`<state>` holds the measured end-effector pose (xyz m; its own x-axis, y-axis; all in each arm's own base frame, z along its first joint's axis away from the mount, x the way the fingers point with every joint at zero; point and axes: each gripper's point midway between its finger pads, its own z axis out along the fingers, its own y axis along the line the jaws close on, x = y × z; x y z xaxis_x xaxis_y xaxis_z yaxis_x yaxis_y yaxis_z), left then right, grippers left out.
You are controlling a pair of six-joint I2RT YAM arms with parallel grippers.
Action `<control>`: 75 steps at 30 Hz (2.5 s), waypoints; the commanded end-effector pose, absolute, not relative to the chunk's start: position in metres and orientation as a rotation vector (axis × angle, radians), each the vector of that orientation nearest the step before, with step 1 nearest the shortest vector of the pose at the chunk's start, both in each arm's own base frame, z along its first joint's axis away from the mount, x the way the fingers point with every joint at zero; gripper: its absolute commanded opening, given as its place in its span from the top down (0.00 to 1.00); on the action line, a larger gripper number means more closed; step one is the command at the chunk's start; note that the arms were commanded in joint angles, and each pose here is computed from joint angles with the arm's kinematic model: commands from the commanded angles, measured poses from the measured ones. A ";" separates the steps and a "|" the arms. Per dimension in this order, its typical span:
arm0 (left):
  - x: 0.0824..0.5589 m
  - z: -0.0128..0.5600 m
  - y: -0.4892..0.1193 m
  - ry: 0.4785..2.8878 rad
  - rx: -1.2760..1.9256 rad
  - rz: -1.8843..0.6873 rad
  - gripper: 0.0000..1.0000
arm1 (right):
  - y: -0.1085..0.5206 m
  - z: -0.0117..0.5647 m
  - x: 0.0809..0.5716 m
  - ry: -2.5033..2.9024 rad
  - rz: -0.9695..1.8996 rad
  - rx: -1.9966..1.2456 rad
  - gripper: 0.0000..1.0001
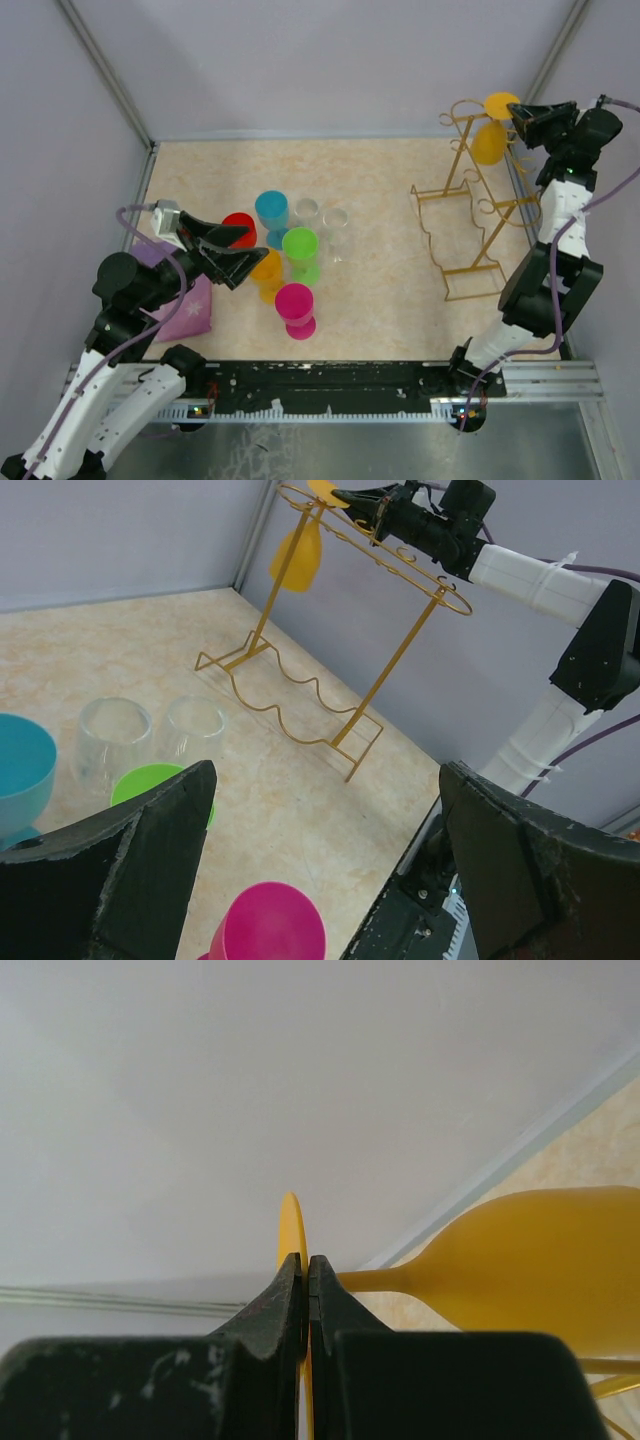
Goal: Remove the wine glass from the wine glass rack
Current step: Pick up the wine glass from the wine rack, then place the wine glass at the center of the board.
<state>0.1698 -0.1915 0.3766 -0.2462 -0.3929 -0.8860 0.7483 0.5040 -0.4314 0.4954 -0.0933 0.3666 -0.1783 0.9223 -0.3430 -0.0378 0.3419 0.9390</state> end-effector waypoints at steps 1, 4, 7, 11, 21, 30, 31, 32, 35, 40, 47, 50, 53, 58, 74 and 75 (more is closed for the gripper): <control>0.171 0.379 -0.189 1.435 0.334 -1.082 0.02 | -0.108 0.421 0.480 1.356 0.975 0.801 1.00; 0.170 0.378 -0.189 1.437 0.334 -1.083 0.02 | -0.111 0.426 0.475 1.345 0.951 0.801 1.00; 0.171 0.379 -0.189 1.435 0.335 -1.081 0.02 | -0.111 0.434 0.470 1.330 0.946 0.794 1.00; 0.169 0.381 -0.188 1.428 0.335 -1.081 0.01 | -0.115 0.445 0.462 1.298 0.929 0.801 1.00; 0.167 0.382 -0.186 1.422 0.330 -1.079 0.01 | -0.118 0.474 0.446 1.290 0.795 0.709 1.00; 0.171 0.381 -0.181 1.413 0.288 -1.060 0.00 | -0.068 0.567 0.387 1.226 0.529 0.257 1.00; 0.172 0.381 -0.181 1.408 0.284 -1.061 0.00 | -0.055 0.574 0.378 1.220 0.538 0.190 1.00; 0.173 0.380 -0.181 1.407 0.277 -1.064 0.00 | -0.032 0.581 0.370 1.215 0.570 0.107 1.00; 0.177 0.376 -0.182 1.423 0.253 -1.073 0.00 | 0.030 0.591 0.341 1.200 0.690 -0.116 1.00; 0.181 0.375 -0.184 1.421 0.231 -1.088 0.01 | 0.144 0.586 0.270 1.158 0.984 -0.498 1.00; 0.176 0.382 -0.186 1.339 0.212 -1.159 0.01 | 0.215 0.525 0.204 1.241 1.166 -0.740 1.00; 0.170 0.387 -0.192 1.298 0.234 -1.223 0.01 | 0.237 0.491 0.194 1.334 1.211 -0.782 1.00; 0.165 0.390 -0.201 1.282 0.267 -1.295 0.03 | 0.251 0.457 0.199 1.430 1.222 -0.745 1.00; 0.157 0.388 -0.225 1.332 0.386 -1.431 0.11 | 0.261 0.423 0.209 1.534 1.175 -0.669 1.00; 0.158 0.379 -0.299 1.357 0.429 -1.554 0.23 | 0.279 0.407 0.175 1.508 1.299 -0.756 1.00; 0.159 0.378 -0.298 1.354 0.410 -1.554 0.25 | 0.279 0.407 0.172 1.506 1.308 -0.761 1.00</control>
